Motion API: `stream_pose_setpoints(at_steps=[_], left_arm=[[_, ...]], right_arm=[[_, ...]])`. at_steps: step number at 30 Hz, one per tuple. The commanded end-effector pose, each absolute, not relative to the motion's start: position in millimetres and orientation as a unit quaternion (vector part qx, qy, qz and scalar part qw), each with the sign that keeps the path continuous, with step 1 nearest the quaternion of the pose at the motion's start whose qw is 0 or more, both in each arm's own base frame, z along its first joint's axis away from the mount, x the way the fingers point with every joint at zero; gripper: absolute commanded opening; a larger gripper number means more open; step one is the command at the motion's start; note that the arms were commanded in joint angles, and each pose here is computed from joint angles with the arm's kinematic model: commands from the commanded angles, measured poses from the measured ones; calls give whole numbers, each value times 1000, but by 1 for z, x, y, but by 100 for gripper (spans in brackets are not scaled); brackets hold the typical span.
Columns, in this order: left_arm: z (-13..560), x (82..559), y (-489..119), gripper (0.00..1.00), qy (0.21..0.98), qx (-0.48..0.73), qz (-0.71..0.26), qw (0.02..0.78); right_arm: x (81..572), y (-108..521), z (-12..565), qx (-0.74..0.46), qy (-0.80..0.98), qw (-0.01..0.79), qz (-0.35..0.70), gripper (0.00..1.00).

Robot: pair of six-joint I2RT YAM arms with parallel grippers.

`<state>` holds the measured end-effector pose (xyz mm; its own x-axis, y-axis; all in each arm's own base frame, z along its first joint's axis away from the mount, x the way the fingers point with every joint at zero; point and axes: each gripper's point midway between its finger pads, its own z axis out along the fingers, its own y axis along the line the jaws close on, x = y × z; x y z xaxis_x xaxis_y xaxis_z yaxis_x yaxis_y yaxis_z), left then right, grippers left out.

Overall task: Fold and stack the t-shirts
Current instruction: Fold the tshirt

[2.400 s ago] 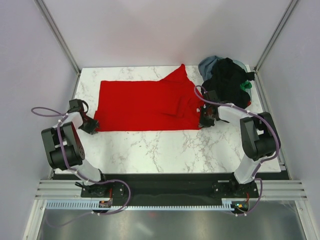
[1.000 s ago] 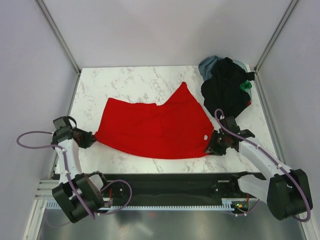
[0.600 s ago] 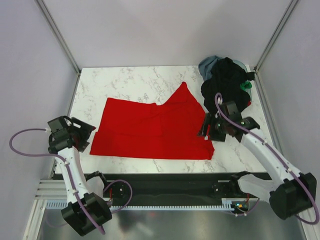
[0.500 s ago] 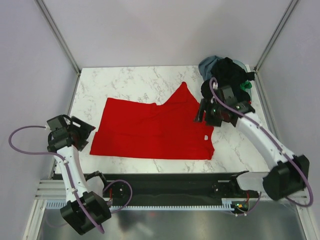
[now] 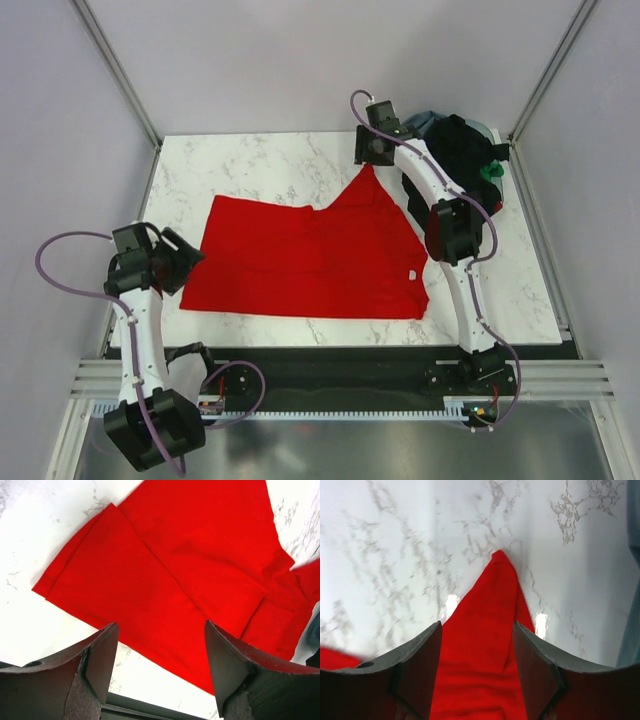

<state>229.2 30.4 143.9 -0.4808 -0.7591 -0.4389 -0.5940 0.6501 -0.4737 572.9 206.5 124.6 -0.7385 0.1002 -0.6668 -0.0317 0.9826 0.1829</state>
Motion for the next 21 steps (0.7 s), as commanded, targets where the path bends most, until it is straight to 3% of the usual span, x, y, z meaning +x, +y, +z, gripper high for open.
stream_pose_setpoints(at_steps=[1,7,17,20,21], left_arm=[[152,236,23,76,862,-354,-130,339],[158,233,8,75,867,-328,-122,355],[154,234,8,74,871,-330,-119,344],[151,234,12,75,871,-337,-110,340],[149,236,18,75,872,-342,-93,337]], right_arm=[[602,191,116,6,917,399,26,66],[620,179,77,0,911,413,-19,67],[641,194,41,0,902,431,17,65],[644,198,40,4,900,436,27,44],[645,197,43,7,898,438,29,27]])
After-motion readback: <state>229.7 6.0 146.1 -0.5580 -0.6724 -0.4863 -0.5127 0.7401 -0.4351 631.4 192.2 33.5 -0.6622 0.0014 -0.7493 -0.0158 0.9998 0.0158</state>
